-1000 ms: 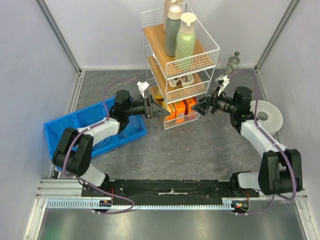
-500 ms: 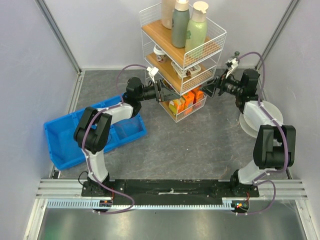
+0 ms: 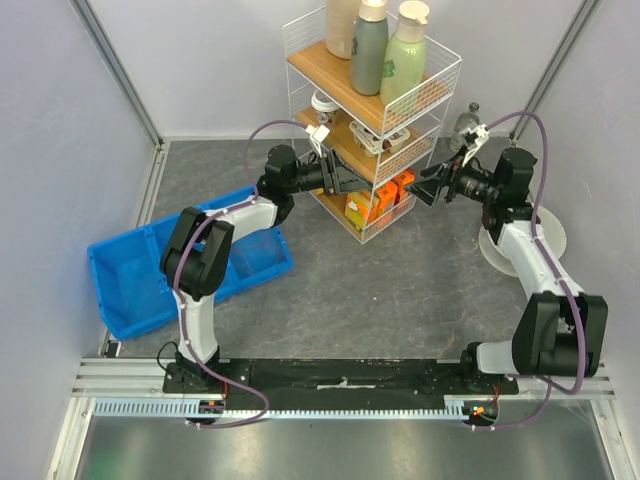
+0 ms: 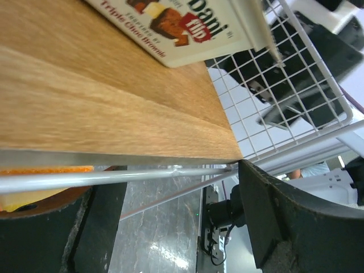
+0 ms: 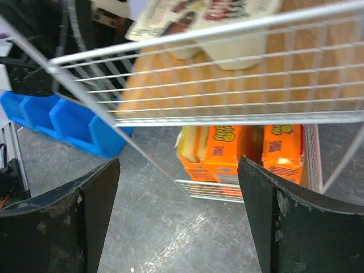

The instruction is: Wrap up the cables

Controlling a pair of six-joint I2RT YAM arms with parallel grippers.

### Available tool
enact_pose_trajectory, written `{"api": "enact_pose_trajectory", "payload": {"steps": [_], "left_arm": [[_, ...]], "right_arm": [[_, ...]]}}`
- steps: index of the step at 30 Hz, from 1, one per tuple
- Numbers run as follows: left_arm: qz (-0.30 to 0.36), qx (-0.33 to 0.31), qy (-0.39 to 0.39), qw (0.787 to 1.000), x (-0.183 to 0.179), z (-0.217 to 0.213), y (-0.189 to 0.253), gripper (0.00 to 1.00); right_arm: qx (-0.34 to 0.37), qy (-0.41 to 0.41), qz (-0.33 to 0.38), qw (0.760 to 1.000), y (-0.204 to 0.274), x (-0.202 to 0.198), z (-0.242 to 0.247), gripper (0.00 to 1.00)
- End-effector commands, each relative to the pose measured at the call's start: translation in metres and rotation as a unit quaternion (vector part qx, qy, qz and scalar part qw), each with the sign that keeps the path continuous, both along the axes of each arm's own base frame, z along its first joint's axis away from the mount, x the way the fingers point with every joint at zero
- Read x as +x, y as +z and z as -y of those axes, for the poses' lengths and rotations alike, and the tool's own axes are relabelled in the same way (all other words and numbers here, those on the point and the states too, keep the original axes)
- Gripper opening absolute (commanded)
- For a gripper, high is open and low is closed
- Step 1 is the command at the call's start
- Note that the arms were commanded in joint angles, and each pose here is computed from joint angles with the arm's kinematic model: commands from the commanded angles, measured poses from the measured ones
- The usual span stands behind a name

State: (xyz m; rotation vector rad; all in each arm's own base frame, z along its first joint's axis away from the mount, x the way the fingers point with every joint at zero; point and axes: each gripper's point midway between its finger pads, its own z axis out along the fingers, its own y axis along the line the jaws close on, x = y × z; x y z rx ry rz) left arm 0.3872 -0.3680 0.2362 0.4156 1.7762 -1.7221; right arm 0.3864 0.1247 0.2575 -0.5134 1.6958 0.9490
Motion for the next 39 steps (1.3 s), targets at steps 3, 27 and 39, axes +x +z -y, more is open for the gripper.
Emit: {"api": "enact_pose_trajectory", "payload": {"steps": [3,27,39], "left_arm": [[0.018,-0.023,0.047,0.998,0.038,0.014,0.017,0.83],[0.058,-0.053,0.056,0.995,0.016,-0.019,0.056,0.86],[0.209,0.257,0.078,0.94,-0.08,-0.186,0.034,0.95]], "right_arm": [[-0.002,0.017,0.01,1.0,0.019,-0.041,-0.004,0.92],[-0.015,0.018,0.013,1.0,0.014,-0.062,-0.005,0.92],[-0.108,0.013,-0.014,0.994,-0.009,-0.079,0.008,0.98]]}}
